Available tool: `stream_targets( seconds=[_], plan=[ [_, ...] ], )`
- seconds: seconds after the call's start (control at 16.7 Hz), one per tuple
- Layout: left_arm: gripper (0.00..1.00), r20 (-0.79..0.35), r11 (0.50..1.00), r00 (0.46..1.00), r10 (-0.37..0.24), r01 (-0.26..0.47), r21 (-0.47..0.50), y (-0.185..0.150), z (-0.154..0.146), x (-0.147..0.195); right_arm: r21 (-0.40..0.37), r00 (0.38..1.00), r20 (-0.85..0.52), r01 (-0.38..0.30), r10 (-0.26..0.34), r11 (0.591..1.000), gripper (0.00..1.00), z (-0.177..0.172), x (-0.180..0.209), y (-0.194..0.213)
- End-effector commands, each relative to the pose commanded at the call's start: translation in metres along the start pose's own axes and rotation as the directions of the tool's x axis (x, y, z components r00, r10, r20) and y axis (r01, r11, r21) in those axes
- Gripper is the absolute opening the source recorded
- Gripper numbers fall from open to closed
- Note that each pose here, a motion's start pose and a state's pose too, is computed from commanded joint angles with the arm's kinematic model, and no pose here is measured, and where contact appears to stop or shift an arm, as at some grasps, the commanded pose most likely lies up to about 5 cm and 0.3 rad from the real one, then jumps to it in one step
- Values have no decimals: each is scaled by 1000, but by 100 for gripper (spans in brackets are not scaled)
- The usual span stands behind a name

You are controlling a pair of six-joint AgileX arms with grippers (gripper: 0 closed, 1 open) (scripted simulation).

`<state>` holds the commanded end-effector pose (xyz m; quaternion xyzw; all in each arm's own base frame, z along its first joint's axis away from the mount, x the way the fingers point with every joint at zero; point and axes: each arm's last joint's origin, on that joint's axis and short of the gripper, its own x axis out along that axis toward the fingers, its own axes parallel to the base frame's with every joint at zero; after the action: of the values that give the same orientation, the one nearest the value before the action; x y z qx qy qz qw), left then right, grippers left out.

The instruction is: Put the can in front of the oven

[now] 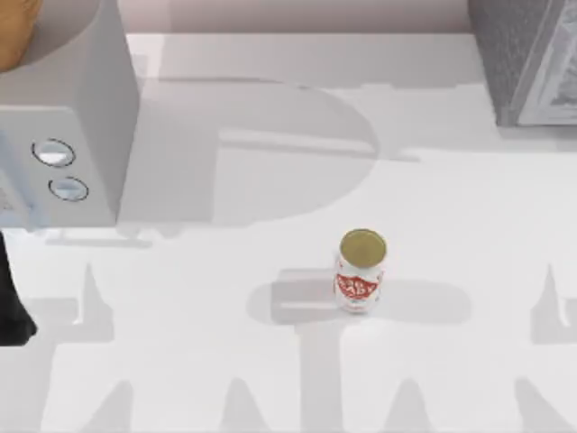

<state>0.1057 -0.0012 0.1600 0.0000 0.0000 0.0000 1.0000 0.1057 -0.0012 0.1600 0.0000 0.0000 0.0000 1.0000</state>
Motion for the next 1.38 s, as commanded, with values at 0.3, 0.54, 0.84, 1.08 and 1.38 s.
stream_targets(
  seconds=[0.3, 0.54, 0.84, 1.08, 1.38],
  plan=[
    [100, -40, 1000, 999, -21, 21, 0, -2, 10, 1, 0, 1000, 0, 0, 0, 1000, 100, 0, 0, 0],
    [100, -182, 995, 979, -96, 98, -1, -11, 47, 8, 0, 1000, 0, 0, 0, 1000, 100, 0, 0, 0],
    [100, -445, 970, 868, -220, 244, -4, -37, 110, 46, 0, 1000, 0, 0, 0, 1000, 100, 0, 0, 0],
    [100, -663, 927, 692, -286, 375, -8, -82, 149, 100, 0, 1000, 0, 0, 0, 1000, 100, 0, 0, 0],
    [100, -870, 851, 414, -267, 525, -11, -171, 155, 169, 0, 1000, 0, 0, 0, 1000, 100, 0, 0, 0]
  ],
)
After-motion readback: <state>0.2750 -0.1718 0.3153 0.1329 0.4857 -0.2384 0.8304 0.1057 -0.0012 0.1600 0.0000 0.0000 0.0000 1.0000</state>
